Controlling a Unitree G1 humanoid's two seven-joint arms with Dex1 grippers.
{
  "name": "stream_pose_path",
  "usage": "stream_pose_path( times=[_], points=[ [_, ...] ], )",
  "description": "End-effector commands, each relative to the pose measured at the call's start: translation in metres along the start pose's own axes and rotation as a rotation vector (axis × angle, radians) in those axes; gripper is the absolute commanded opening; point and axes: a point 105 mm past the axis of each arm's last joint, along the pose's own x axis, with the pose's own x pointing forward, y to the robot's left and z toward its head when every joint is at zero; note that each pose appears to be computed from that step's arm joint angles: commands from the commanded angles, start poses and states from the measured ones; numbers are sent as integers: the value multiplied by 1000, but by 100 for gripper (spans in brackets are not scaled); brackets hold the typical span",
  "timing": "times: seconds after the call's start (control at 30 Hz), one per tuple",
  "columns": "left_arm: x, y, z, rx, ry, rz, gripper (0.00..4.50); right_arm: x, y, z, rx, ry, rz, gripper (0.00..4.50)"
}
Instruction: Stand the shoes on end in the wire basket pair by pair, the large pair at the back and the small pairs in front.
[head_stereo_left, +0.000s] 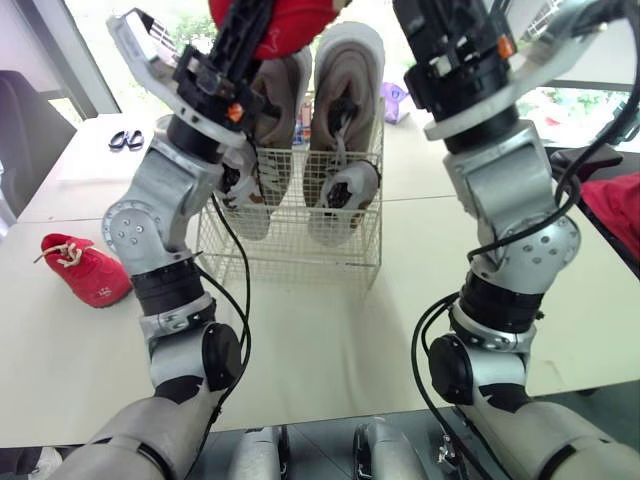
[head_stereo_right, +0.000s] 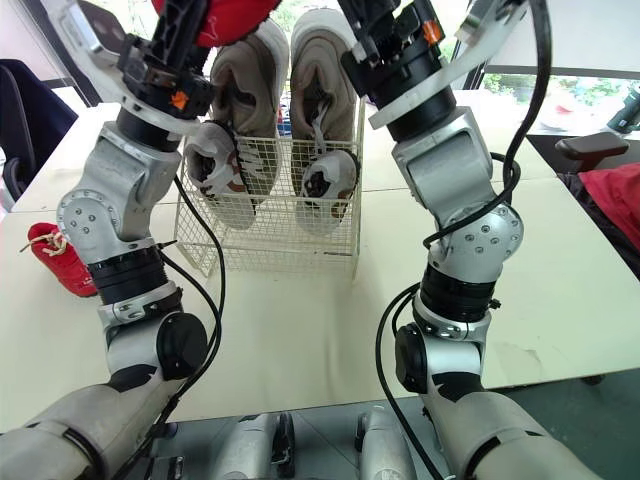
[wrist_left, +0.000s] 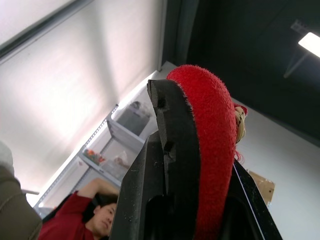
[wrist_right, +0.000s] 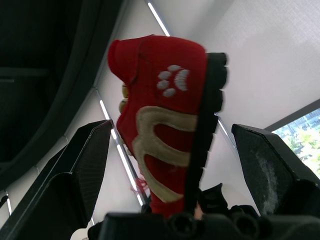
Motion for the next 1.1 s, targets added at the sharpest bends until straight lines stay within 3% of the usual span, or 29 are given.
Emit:
stream_pose_path(
  times=[0.03,0.23,0.4,0.43,0.53,0.67,0.77,0.9,1.03,1.1],
  points=[
    [5,-12,-2,29,25,-56,24,12,15,7,-31,-31,66,411],
    [4,-6,-14,35,56,-37,24,16,16,12,-65,-42,76,411],
    [4,-1,-15,103,41,-3,24,16,18,11,-87,-25,92,179],
    [3,-3,-19,104,62,-15,75,16,19,12,-91,-23,94,139],
    [0,-4,-26,126,108,-11,218,16,20,14,-114,-17,103,137],
    [-15,-1,-32,290,209,91,420,13,18,27,-224,17,130,137],
    [-32,-7,-33,424,278,154,420,3,13,43,-344,98,166,137],
    [-57,-13,-36,512,371,229,420,-20,3,39,-445,357,232,137],
    [-76,-19,-26,517,304,340,420,-46,-9,22,-468,583,270,137],
    [-92,-21,-34,519,321,413,420,-58,-17,10,-461,674,287,137]
  ],
)
